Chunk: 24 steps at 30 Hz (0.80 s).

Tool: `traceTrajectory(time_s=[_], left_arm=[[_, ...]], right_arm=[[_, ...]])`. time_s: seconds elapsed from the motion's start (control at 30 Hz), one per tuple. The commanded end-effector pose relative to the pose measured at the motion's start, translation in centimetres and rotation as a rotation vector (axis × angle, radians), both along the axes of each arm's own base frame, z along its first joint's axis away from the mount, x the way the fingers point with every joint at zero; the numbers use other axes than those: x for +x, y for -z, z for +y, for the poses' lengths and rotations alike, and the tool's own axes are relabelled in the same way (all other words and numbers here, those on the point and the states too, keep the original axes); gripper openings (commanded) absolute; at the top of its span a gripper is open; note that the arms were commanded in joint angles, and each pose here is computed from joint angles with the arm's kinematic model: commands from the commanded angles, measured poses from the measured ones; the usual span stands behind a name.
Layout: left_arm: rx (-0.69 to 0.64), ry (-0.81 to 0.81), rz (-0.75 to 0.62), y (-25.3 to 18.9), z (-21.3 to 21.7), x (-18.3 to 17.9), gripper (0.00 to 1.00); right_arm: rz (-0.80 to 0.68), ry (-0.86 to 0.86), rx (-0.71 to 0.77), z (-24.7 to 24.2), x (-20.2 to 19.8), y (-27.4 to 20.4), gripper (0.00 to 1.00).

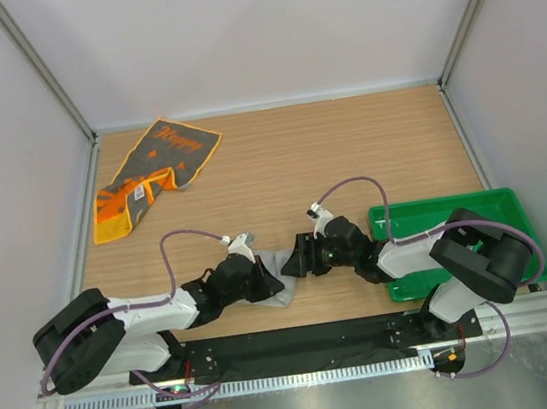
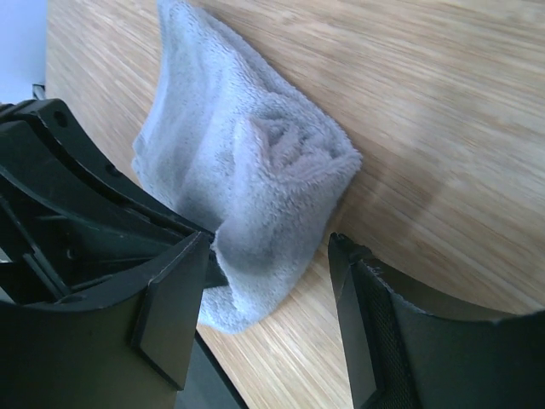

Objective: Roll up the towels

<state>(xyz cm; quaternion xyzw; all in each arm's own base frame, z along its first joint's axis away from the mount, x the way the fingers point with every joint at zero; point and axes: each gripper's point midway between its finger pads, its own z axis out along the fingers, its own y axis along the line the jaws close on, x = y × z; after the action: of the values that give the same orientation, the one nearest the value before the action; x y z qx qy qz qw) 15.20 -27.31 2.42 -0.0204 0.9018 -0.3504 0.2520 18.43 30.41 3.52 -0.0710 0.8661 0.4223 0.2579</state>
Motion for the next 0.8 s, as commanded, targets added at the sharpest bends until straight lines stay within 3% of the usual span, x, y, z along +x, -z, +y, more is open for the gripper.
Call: traceTrajectory(time_s=[0.0, 0.33, 0.77], left_arm=[[0.261, -0.002, 0.119, 6.2, 5.5, -2.7, 0.00], [0.242, 0.009, 0.121, 6.1, 5.2, -2.7, 0.00], [0.292, 0.005, 0.119, 5.9, 5.8, -2.4, 0.00]], right_arm=[[-0.002, -0.003, 0.018, 0.4, 0.2, 0.7, 0.65], [0.020, -0.024, 0.066, 1.7, 0.1, 1.0, 0.56], [0.031, -0.030, 0.088, 2.1, -0.2, 0.0, 0.23]])
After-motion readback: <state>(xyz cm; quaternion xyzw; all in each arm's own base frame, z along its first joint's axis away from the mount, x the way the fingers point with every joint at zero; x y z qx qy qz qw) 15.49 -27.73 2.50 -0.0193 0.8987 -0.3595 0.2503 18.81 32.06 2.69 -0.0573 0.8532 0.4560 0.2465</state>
